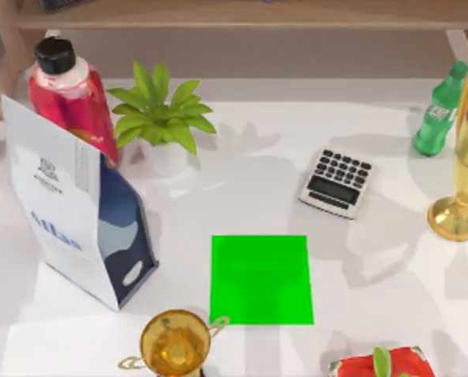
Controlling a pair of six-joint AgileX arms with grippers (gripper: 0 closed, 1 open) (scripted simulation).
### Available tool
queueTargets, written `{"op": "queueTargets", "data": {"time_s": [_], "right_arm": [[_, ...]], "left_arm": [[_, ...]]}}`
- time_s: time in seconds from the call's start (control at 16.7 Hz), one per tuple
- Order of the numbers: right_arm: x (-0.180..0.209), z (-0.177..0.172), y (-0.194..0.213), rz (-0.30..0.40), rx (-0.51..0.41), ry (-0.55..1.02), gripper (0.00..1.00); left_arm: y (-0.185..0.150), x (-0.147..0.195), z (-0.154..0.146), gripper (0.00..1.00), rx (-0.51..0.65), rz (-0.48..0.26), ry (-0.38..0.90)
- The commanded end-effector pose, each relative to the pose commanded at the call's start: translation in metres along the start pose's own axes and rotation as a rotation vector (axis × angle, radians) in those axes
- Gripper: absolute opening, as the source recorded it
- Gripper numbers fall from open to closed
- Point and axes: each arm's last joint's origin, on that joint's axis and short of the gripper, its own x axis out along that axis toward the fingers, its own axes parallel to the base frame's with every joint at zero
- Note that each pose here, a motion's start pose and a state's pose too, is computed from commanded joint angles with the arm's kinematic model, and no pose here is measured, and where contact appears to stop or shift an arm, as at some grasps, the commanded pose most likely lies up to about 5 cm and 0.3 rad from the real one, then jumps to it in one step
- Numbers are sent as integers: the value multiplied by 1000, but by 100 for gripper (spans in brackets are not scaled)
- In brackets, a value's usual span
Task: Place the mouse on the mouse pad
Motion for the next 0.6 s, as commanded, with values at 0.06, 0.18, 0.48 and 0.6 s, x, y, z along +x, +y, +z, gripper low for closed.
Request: {"op": "queueTargets", "data": {"time_s": [0.06,0.18,0.48,0.6], "right_arm": [[0,0,0,0,0,0,100],[0,0,0,0,0,0,100],[0,0,0,0,0,0,100],[0,0,0,0,0,0,100]], "left_arm": [[-2,-11,16,0,-90,27,-44],[-15,-26,53,0,-267,32,-132],[-90,-20,148,0,-645,-150,-177],[-132,-3,178,0,-763,-221,-103]]}}
